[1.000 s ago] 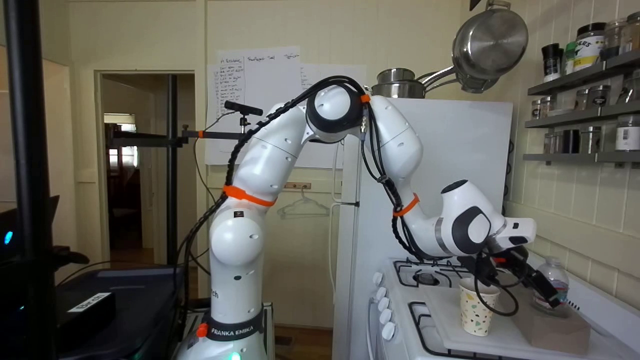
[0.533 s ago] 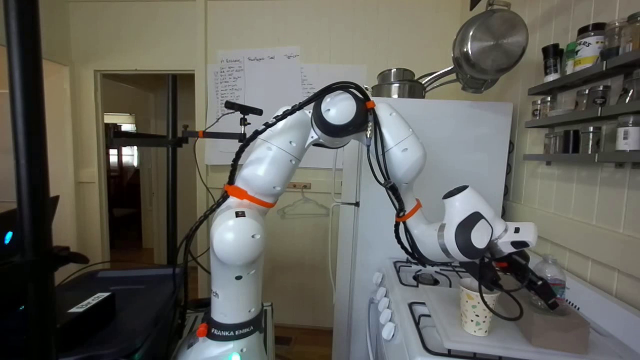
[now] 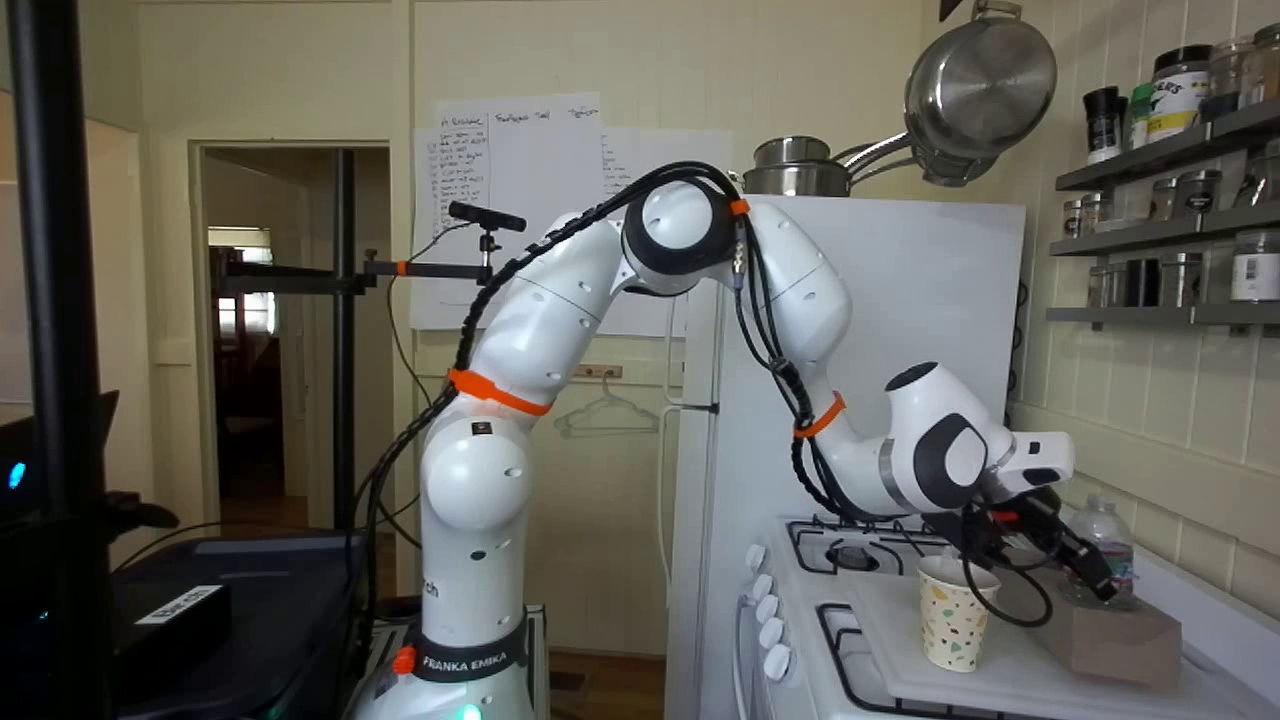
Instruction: Move the empty bottle to the hole on the left
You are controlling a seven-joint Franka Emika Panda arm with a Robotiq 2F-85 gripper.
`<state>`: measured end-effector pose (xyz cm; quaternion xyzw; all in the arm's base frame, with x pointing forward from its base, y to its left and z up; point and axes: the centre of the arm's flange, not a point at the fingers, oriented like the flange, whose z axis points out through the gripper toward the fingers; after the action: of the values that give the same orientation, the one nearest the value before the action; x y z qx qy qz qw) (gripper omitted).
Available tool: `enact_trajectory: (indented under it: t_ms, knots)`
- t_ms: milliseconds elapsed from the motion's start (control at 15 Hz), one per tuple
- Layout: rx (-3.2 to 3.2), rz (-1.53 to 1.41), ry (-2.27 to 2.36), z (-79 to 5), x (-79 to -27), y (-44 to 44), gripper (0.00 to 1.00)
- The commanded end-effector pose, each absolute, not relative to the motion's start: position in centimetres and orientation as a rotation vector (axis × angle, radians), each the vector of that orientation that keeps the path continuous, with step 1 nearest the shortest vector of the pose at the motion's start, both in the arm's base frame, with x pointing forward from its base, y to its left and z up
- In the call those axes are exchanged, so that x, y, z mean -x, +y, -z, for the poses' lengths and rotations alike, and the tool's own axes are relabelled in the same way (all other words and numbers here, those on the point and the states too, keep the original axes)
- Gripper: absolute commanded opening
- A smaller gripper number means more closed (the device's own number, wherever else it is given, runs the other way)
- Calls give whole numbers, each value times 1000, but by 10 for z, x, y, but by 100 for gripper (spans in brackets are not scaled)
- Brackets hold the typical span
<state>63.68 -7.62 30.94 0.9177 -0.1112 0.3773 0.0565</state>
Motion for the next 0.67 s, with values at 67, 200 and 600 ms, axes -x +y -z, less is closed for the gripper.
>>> enact_trajectory:
  t_ms: [67,200,600]
  knots:
    - [-2755,-1235,-380,-351,-639,-66,16]
    - [-2772,-1262,-430,-368,-641,-65,16]
    - [-2781,-1334,-483,-392,-644,-55,16]
